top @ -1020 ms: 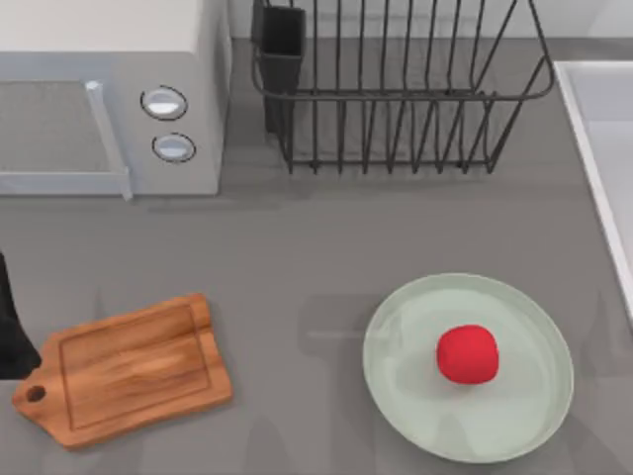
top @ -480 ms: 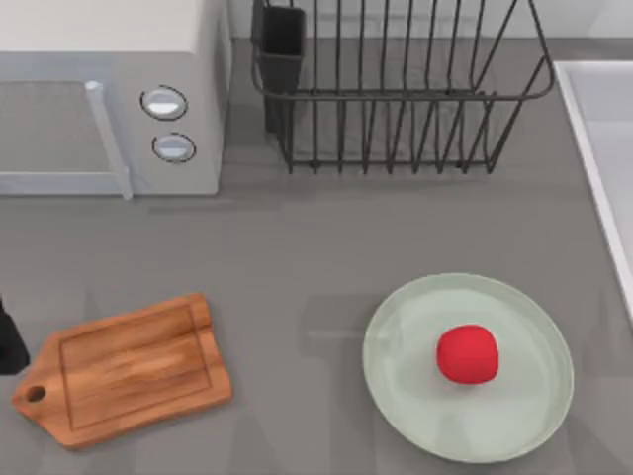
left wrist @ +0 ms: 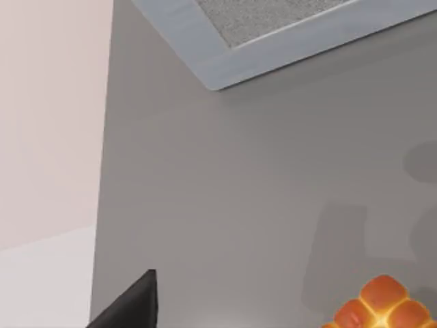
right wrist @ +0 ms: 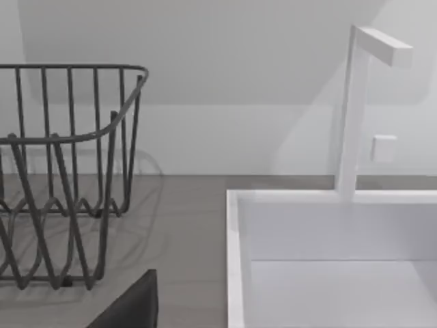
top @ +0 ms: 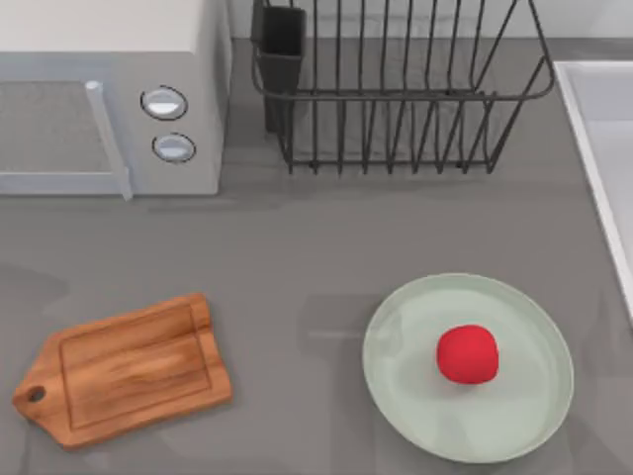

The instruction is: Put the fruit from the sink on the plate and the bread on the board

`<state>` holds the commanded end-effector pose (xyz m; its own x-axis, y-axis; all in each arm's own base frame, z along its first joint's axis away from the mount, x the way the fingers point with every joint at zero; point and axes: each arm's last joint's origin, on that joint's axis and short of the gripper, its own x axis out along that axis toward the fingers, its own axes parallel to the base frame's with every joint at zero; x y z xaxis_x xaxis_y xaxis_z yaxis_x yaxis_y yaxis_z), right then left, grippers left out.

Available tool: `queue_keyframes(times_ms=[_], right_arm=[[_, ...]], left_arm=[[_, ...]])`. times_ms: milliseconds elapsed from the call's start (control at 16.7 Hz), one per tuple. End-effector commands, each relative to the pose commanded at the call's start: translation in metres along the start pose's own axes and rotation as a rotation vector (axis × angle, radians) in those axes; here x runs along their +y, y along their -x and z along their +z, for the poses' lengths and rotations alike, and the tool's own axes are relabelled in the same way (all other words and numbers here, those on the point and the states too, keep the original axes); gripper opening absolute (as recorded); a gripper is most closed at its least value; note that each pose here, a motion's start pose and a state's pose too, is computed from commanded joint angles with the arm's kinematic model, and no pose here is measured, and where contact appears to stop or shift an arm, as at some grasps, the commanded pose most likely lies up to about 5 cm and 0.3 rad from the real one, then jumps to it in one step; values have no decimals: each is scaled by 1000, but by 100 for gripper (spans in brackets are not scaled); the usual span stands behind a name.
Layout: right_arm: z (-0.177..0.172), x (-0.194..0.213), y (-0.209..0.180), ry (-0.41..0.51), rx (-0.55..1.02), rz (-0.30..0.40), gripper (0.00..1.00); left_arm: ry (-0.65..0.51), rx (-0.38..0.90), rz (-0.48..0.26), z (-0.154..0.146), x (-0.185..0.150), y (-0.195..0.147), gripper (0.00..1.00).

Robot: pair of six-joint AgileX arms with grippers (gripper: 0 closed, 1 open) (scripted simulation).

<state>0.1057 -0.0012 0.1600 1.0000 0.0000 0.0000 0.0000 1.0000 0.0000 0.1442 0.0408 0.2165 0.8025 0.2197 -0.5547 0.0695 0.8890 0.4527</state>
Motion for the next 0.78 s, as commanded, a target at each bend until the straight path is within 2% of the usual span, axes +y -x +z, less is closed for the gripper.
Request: queue_keyframes(times_ms=[180,360,600,780], right_arm=[[0,0,0,0,0,0,100],[0,0,0,0,0,0,100],[0,0,0,0,0,0,100],[0,0,0,0,0,0,100]], left_arm=[[-187,240,-142,15,25,-29,100],[-368,419,-355,23,41,-70,100],[-559,545,-637,26,45,-120,100],[-636,587,-770,26,41,-141,100]])
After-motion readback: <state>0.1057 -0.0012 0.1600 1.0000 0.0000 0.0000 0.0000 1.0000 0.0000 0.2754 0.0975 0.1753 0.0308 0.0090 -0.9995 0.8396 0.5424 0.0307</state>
